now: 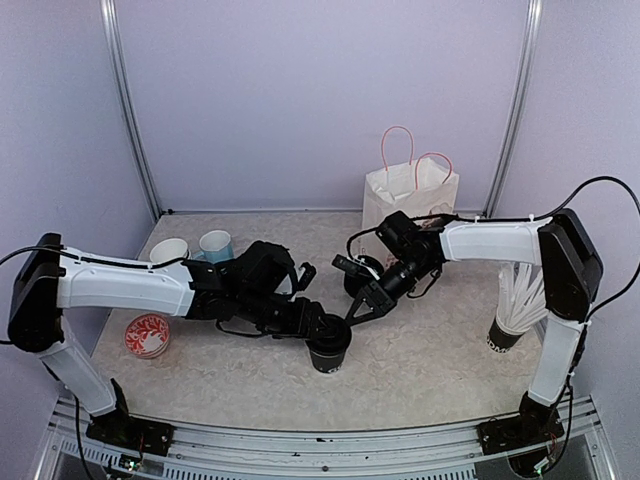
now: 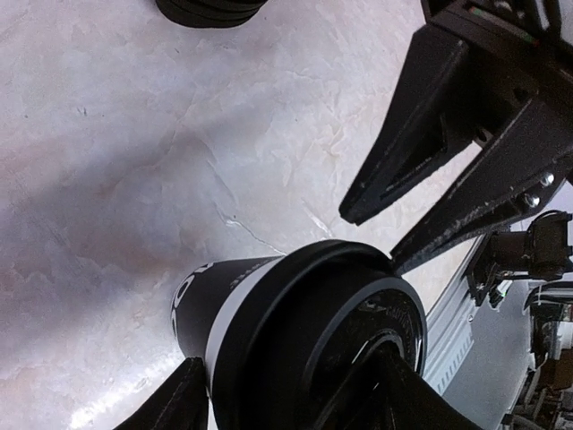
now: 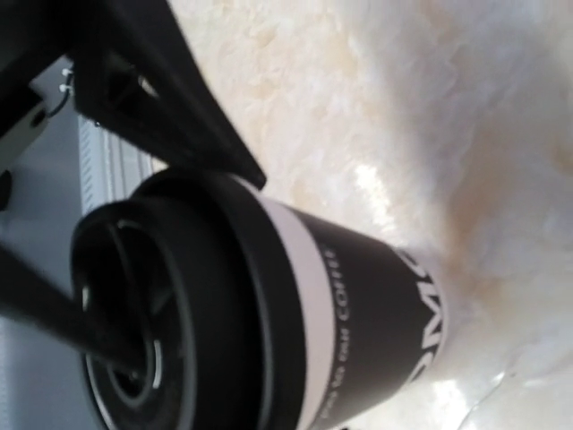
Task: Pack the takeout coffee
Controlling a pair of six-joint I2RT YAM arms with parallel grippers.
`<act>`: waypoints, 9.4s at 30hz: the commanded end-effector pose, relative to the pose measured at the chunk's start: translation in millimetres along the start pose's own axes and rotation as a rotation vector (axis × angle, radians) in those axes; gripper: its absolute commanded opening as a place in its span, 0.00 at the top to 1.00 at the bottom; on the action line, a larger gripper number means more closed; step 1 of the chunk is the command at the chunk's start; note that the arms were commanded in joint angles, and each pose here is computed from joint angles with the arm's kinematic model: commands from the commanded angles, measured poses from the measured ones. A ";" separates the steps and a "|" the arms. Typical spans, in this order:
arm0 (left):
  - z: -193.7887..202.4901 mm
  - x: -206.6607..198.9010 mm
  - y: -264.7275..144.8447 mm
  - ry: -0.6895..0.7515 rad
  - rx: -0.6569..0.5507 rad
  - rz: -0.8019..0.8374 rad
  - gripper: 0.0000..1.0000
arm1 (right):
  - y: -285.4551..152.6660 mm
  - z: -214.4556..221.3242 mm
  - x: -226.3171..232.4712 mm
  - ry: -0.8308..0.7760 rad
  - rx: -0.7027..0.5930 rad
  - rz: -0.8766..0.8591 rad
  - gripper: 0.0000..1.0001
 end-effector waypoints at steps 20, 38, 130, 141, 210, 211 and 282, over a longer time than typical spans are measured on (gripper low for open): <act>-10.2 15.0 -56.0 -0.050 -0.161 -0.165 0.41 | -23.3 1.2 21.6 -0.205 -0.015 0.111 0.56; 4.5 23.0 -27.2 -0.082 -0.063 -0.073 0.61 | 0.0 10.0 14.1 -0.132 0.032 0.000 0.59; 49.5 16.6 -31.5 -0.205 0.006 -0.070 0.63 | 21.2 5.7 8.9 -0.118 0.096 -0.051 0.66; 79.5 70.1 -13.3 -0.193 0.141 -0.252 0.70 | 45.6 27.0 -30.0 0.019 0.176 0.053 0.71; 36.3 0.7 -32.5 -0.163 -0.046 0.006 0.51 | -2.2 -7.9 -3.5 -0.108 0.085 0.002 0.58; 36.9 2.0 -29.9 -0.163 -0.038 0.002 0.52 | -1.2 -8.0 -4.0 -0.105 0.086 -0.003 0.58; -22.8 20.0 -26.1 -0.101 -0.222 -0.247 0.01 | 0.4 38.8 23.9 -0.210 0.162 0.051 0.59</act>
Point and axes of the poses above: each gripper's point midway between its finger pads, its own y axis out along the fingers, its own x axis along the line the jaws close on, z = x × y, the point moved 6 cm from there along -y, back along the fingers, and after that the axes turned 4 degrees about y, right-handed, at the moved point
